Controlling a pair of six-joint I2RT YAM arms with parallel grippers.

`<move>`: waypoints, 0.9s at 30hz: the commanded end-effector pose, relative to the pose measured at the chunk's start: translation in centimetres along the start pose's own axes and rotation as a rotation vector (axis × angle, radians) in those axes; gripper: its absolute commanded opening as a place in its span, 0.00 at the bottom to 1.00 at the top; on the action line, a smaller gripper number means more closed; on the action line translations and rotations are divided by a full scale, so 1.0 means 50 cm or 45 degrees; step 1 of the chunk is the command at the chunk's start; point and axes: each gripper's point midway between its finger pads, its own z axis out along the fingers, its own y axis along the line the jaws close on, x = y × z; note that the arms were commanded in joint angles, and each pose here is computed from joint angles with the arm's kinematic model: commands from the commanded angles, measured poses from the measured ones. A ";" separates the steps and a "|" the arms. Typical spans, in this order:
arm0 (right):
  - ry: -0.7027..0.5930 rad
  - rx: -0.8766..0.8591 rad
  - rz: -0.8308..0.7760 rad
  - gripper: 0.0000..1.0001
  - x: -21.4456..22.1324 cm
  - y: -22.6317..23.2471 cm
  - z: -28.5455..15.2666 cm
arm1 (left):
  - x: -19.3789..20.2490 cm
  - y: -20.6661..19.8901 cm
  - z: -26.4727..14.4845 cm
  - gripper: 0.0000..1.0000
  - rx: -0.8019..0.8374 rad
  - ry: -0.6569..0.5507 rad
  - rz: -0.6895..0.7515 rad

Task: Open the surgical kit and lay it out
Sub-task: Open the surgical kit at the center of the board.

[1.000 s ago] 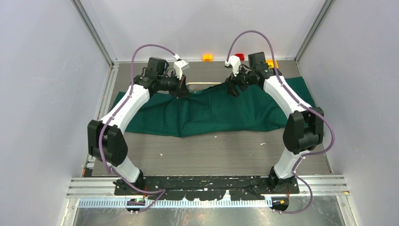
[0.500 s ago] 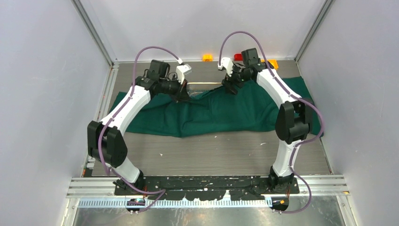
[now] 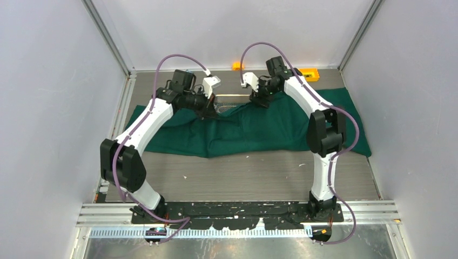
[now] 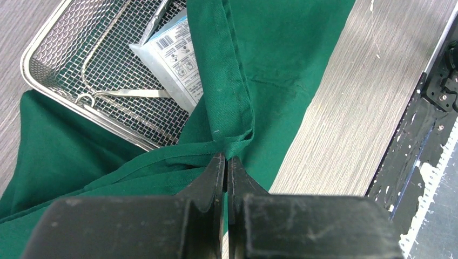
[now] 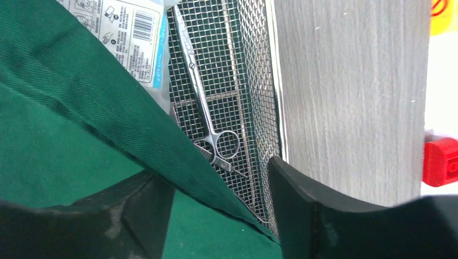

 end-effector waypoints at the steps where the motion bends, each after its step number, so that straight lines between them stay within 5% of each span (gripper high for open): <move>1: 0.053 0.008 -0.078 0.56 -0.009 -0.014 -0.013 | -0.017 -0.019 -0.035 0.00 -0.030 -0.025 0.061; 6: 0.193 0.019 -0.030 0.21 0.016 0.002 -0.060 | -0.010 -0.018 -0.056 0.00 -0.083 0.003 0.064; 11: 0.224 -0.011 0.076 0.01 0.014 0.086 -0.154 | 0.030 -0.066 -0.095 0.00 -0.062 0.100 0.122; 21: 0.166 -0.132 0.303 0.04 0.042 0.443 -0.309 | 0.203 -0.238 -0.194 0.02 0.051 0.396 0.296; 27: 0.144 -0.319 0.408 0.30 0.091 0.627 -0.353 | 0.287 -0.317 -0.238 0.28 0.263 0.494 0.267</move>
